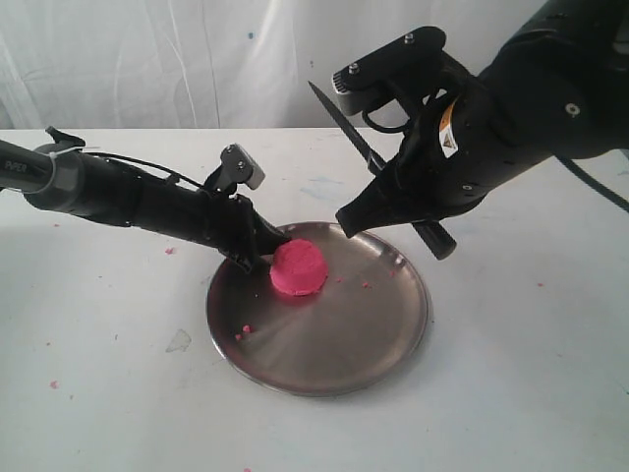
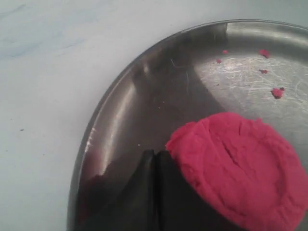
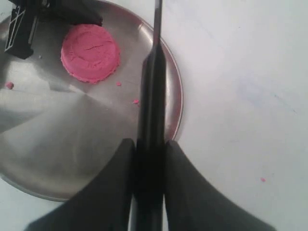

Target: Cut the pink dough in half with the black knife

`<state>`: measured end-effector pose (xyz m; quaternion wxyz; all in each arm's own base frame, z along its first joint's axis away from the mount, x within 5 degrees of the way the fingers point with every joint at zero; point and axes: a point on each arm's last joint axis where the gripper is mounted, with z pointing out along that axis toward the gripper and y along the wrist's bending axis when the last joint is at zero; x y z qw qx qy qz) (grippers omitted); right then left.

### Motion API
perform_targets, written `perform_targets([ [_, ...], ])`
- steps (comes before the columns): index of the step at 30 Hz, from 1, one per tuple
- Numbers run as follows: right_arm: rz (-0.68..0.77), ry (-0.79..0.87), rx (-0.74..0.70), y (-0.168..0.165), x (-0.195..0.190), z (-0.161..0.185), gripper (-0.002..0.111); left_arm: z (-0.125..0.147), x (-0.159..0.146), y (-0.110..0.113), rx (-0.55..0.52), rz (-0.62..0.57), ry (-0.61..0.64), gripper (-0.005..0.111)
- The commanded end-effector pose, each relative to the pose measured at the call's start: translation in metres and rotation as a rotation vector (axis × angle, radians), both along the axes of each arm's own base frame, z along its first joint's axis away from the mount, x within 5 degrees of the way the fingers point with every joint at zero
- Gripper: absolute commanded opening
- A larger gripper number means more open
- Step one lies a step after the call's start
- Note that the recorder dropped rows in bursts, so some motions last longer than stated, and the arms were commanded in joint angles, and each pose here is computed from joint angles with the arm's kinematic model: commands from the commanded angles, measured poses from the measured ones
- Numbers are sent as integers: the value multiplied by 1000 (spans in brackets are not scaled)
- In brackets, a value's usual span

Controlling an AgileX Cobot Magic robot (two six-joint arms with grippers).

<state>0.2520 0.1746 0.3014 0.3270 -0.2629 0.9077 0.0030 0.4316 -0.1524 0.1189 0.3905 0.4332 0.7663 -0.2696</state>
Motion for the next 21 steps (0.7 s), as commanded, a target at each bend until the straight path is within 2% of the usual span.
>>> perform_targets([
  [1, 2, -25, 14, -2, 1, 6, 0, 4, -6, -6, -54, -74, 32, 0],
  [8, 2, -25, 14, -2, 1, 6, 0, 5, -16, -10, -77, -179, 70, 0],
  [14, 10, -24, 3, -2, 1, 6, 0, 8, -21, -10, -86, -211, 121, 0],
  [21, 18, -24, -5, -2, 0, 6, 0, 32, -25, -10, -74, -196, 93, 0],
])
